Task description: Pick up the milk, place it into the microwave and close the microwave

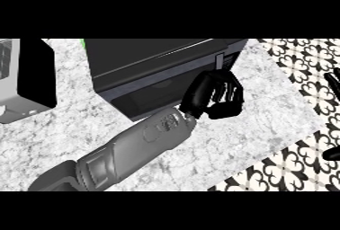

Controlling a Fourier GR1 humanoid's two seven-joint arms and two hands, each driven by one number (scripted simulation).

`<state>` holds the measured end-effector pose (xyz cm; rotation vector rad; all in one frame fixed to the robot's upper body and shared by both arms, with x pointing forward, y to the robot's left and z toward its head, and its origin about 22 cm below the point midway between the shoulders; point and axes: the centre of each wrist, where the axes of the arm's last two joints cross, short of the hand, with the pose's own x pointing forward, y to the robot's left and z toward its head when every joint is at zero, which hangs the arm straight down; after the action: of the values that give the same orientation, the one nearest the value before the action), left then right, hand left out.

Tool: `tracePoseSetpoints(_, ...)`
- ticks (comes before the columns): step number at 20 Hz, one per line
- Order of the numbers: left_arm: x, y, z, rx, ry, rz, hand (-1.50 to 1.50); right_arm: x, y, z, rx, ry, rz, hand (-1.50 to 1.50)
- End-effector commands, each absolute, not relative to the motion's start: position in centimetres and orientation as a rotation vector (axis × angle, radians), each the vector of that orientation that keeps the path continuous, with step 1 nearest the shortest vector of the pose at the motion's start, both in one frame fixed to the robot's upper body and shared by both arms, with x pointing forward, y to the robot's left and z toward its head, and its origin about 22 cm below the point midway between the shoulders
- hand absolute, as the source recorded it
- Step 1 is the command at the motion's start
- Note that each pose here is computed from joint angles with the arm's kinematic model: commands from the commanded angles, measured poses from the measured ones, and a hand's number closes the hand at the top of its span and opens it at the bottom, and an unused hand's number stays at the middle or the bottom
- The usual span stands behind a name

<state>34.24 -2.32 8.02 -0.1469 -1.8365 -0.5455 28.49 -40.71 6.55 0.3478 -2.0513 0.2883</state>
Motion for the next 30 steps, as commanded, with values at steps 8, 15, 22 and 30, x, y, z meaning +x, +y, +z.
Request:
tracePoseSetpoints(8,35.8,-3.4,10.8,-0.139,-1.872,-0.522,1.5,30.3,-38.0,10.9,0.614,-2.032,0.596,1.5)
tracePoseSetpoints(15,35.8,-3.3,10.6,-0.128,-1.873,-0.506,1.5,30.6,-34.8,13.5,0.776,-2.019,0.787,1.5)
tracePoseSetpoints(22,35.6,-3.4,10.7,-0.126,-1.879,-0.473,1.5,30.0,-32.5,14.1,0.851,-1.984,0.858,1.5)
tracePoseSetpoints(30,35.6,-3.2,10.2,-0.086,-1.894,-0.423,1.5,29.1,-31.3,14.8,0.898,-1.978,0.884,1.5)
